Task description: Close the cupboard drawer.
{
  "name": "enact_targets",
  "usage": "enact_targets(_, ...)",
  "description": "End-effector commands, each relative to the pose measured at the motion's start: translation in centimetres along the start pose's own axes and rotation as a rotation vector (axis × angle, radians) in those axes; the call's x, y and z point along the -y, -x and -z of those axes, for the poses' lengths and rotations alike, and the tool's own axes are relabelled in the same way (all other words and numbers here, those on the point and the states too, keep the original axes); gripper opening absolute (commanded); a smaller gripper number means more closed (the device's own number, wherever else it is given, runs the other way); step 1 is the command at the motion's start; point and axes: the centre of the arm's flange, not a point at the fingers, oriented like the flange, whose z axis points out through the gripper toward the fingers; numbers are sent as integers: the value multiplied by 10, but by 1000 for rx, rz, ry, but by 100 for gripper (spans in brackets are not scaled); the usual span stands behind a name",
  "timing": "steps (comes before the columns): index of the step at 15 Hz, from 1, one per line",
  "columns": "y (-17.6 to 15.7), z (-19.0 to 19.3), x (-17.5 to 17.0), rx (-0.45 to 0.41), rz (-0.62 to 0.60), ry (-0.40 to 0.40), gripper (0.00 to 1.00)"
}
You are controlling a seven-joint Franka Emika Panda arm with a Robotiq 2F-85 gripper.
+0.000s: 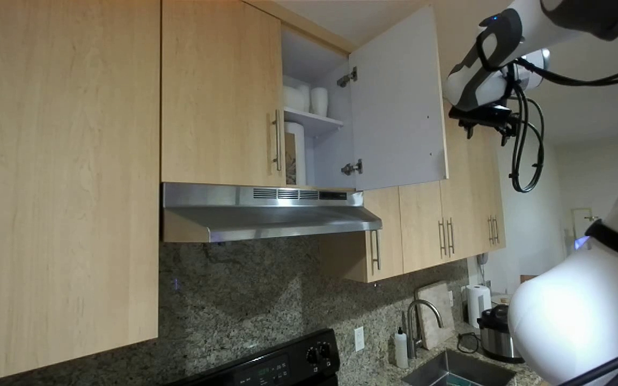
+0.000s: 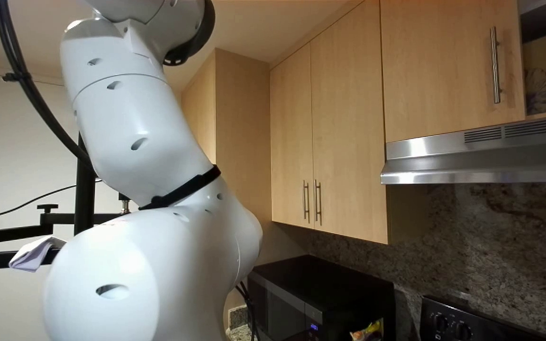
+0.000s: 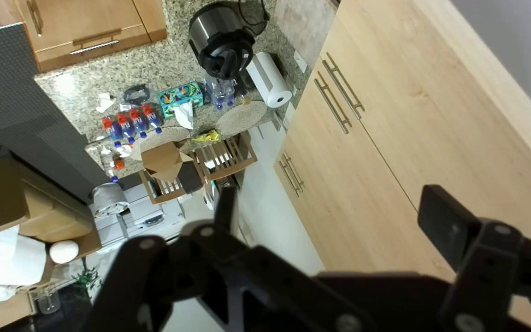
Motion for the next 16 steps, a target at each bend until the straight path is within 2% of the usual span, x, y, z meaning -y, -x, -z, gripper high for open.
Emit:
enact_targets(1,-27,-20,5,29,46,-2,100)
enact_targets(4,-26,-30,19,53,100,-52,100)
enact_targets(8,-27,-31,34,34,174,-124,100)
enact_targets(16,-18,-43,42,80,220,-143,100)
